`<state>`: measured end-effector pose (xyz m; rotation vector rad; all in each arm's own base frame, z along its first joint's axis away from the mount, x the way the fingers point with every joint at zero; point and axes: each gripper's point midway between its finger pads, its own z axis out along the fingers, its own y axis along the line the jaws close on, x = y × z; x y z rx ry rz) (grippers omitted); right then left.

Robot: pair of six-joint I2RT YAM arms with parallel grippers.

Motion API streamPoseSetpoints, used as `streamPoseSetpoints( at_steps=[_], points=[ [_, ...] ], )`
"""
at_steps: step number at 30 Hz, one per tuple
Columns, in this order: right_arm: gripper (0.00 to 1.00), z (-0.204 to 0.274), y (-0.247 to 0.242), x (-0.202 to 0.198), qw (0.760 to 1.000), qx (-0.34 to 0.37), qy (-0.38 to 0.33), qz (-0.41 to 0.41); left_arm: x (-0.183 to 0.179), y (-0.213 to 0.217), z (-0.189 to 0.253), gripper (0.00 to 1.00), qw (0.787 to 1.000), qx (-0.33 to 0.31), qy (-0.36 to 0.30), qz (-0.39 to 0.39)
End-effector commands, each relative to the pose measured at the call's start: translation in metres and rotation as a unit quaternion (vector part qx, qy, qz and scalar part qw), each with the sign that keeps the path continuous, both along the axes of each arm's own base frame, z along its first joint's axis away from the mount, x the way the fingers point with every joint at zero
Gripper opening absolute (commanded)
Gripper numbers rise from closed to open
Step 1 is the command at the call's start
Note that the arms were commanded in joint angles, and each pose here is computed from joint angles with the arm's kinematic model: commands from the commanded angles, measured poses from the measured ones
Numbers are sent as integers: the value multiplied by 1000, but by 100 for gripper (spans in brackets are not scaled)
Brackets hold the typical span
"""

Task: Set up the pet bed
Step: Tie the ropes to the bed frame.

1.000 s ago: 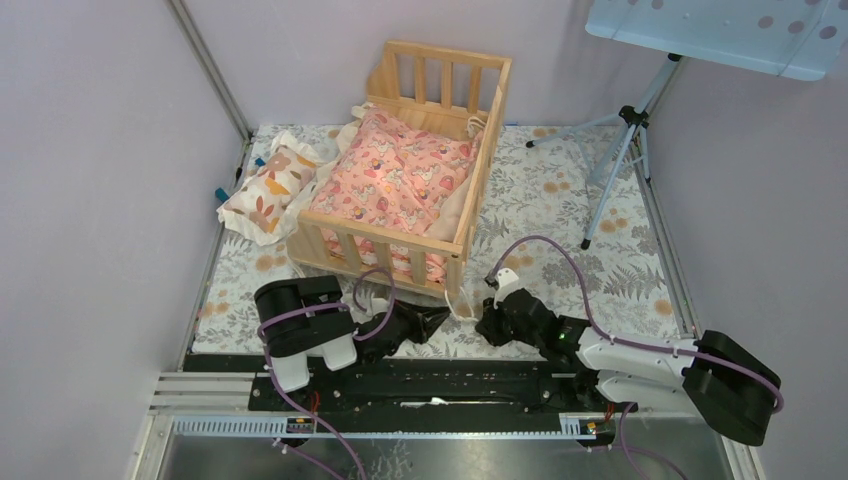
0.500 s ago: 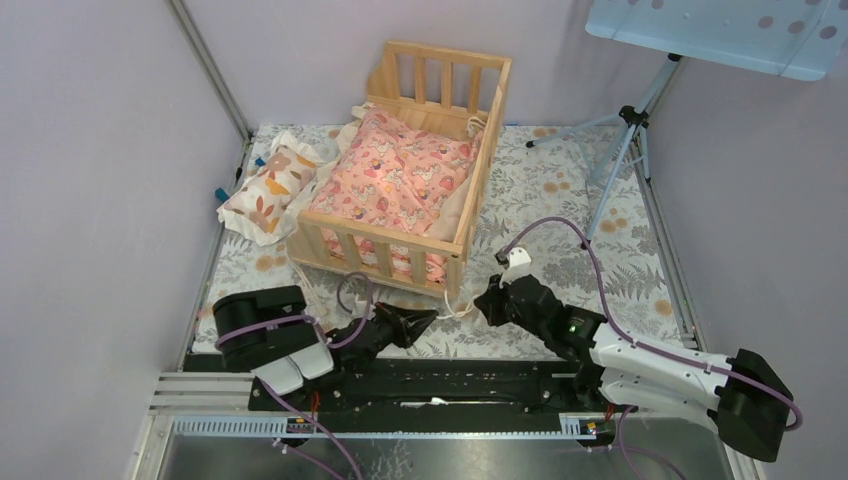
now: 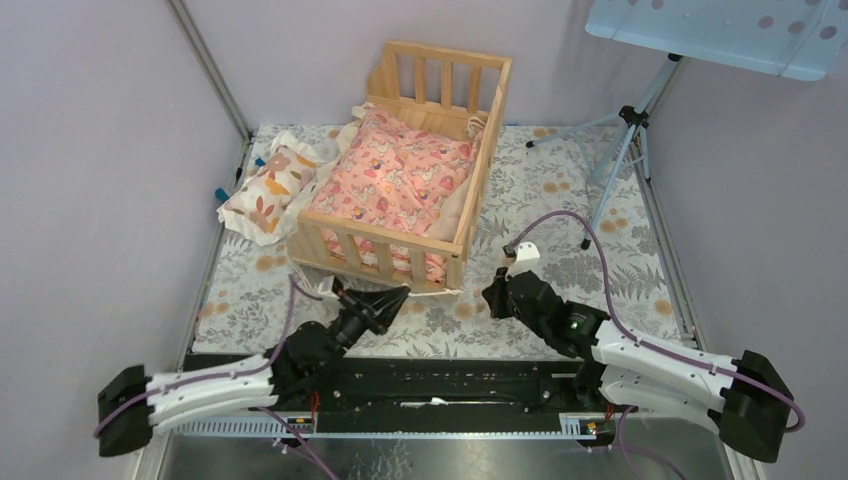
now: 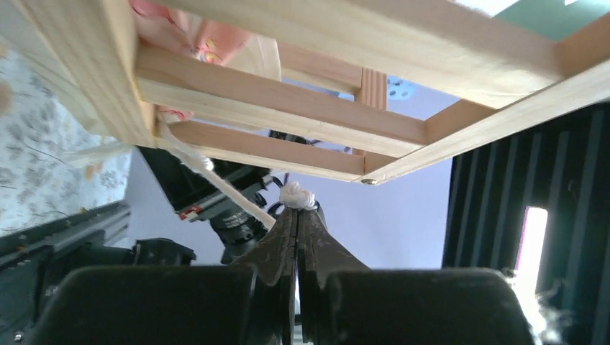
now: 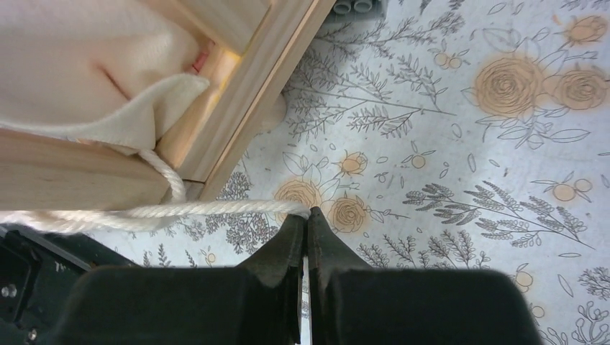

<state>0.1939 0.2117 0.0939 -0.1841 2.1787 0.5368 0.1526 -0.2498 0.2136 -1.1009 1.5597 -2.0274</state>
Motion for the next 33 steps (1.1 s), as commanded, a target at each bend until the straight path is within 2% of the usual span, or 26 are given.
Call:
streamPoseSetpoints(
  at_steps=[1,5,7,10,15,21,26,33],
  points=[
    [0,19,-13,11,998,13,-26,-53,4,44,-113,0,969,233,61,63],
    [0,21,-20,12,997,12,-30,-68,0,52,-119,0,965,245,66,61],
    [0,20,-24,13,997,6,-29,-75,-4,52,-138,0,956,276,85,50],
    [0,19,-30,14,996,0,-27,-86,-3,49,-141,0,947,302,98,47],
    [0,21,-36,16,995,0,-31,-99,3,44,-133,0,952,286,86,60],
    [0,28,-51,23,991,-13,-49,-124,8,60,-123,0,957,265,79,91],
    [0,27,-65,25,986,-24,-56,-153,9,81,-110,0,951,277,70,117],
    [0,23,-78,25,982,-31,-56,-180,5,99,-120,0,942,298,89,129]
  ],
)
